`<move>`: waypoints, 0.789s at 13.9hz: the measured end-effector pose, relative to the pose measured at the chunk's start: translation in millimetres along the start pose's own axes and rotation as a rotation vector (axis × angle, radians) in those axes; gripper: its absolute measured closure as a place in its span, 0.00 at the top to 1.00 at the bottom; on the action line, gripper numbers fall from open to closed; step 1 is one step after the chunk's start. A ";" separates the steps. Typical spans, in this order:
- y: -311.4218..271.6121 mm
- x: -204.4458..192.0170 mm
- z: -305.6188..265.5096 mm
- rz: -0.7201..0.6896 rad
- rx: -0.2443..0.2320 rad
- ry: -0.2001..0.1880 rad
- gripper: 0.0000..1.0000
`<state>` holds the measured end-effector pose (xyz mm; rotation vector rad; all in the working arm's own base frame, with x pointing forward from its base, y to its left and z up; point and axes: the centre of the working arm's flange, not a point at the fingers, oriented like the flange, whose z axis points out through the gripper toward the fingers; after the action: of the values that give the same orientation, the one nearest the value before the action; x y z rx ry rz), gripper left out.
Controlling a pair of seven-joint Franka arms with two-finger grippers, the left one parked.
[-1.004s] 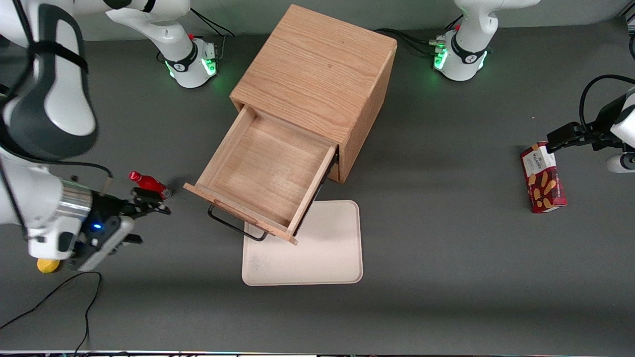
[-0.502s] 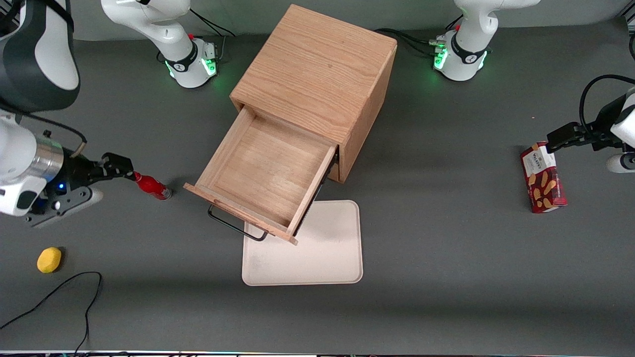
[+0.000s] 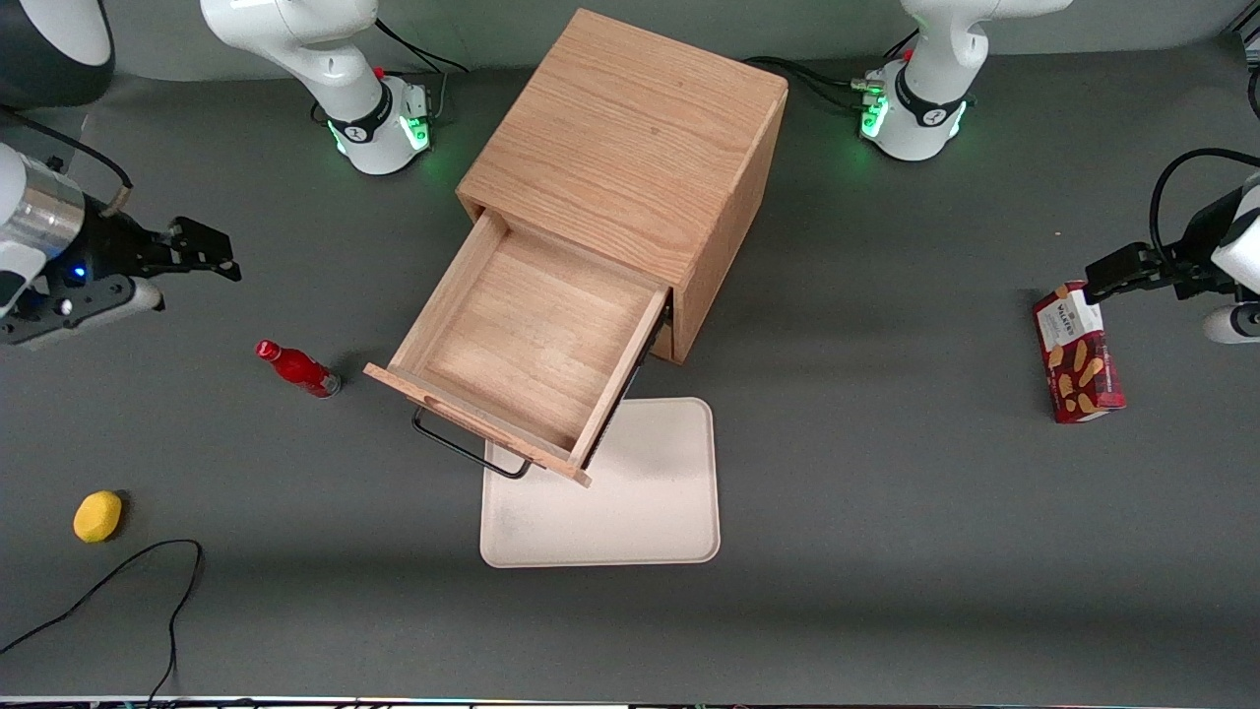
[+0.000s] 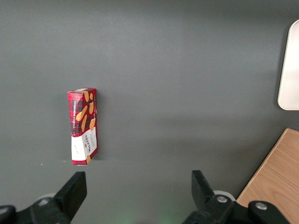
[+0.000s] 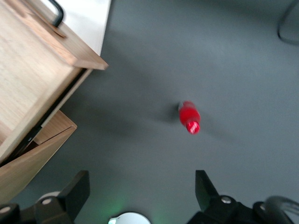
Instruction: Open upper drawer
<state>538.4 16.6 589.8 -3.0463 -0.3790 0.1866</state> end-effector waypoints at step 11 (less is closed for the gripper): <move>50.7 -23.6 8.0 0.223 0.018 0.029 1.00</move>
<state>526.9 -37.9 580.4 -3.0635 -0.0342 0.1555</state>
